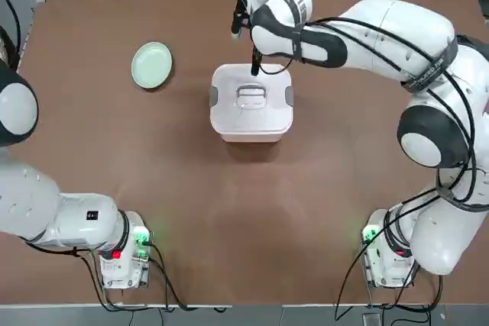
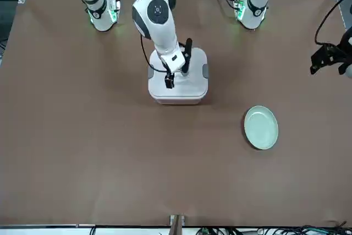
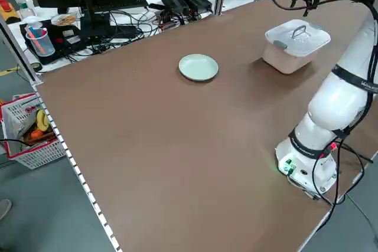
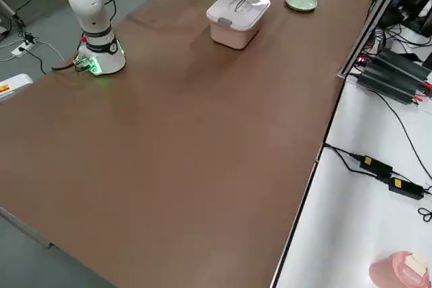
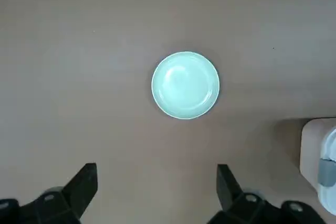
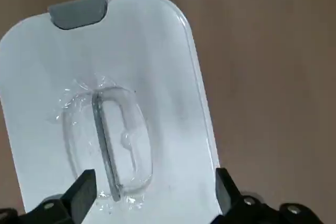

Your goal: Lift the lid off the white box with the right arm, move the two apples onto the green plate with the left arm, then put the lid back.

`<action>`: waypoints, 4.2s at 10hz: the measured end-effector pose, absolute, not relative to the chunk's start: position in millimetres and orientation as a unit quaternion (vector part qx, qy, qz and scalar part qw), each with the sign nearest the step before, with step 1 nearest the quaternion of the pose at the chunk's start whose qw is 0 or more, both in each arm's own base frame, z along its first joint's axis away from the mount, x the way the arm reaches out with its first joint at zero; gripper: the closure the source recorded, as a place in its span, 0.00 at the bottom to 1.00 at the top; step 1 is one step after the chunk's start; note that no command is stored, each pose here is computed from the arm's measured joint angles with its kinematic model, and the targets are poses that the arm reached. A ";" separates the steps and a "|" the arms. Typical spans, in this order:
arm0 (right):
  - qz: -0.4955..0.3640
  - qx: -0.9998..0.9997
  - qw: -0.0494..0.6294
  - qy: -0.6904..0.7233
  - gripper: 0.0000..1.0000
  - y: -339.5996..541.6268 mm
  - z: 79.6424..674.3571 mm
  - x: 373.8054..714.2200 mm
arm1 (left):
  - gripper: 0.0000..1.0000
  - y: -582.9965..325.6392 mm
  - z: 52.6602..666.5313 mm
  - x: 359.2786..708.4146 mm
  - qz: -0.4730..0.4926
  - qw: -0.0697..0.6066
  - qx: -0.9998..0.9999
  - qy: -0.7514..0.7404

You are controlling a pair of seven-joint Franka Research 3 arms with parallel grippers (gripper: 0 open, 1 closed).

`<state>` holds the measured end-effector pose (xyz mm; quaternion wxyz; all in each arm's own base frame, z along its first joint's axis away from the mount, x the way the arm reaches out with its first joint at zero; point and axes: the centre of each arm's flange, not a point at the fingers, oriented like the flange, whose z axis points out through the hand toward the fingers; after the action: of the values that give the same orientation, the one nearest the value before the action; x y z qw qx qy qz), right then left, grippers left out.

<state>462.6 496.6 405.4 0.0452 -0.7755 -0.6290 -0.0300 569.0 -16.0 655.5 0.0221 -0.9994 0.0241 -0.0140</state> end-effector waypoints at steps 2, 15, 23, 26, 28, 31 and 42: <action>-0.019 -0.773 0.044 -0.633 0.00 503.5 393.2 455.1 | 0.00 -13.8 655.1 569.1 -0.014 0.022 -0.999 0.022; 0.013 -0.783 0.070 -0.619 0.00 503.4 361.4 443.3 | 0.00 -12.4 656.1 568.8 -0.015 0.022 -0.999 0.020; 0.021 -0.799 0.069 -0.597 0.88 504.7 354.0 442.3 | 0.00 -10.5 655.6 568.2 -0.012 0.022 -1.000 0.019; 0.028 -0.797 0.072 -0.599 0.93 506.3 358.8 436.6 | 0.00 -10.0 655.6 568.2 -0.012 0.022 -1.000 0.019; 0.028 -0.797 0.074 -0.599 0.93 505.0 364.9 436.2 | 0.00 -10.0 655.4 568.2 -0.011 0.022 -1.000 0.019; 0.013 -0.804 0.079 -0.590 0.93 494.0 405.5 438.8 | 0.00 -9.9 654.7 568.3 -0.011 0.022 -1.000 0.019; -0.002 -0.872 0.084 -0.481 0.93 230.5 489.7 580.0 | 0.00 -153.9 654.8 546.8 -0.013 0.008 -1.000 -0.015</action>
<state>580.0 230.5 489.7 0.0836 -0.8724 -0.4815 -0.0024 546.8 -153.9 654.8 0.0078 -0.9998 -0.0148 -0.0134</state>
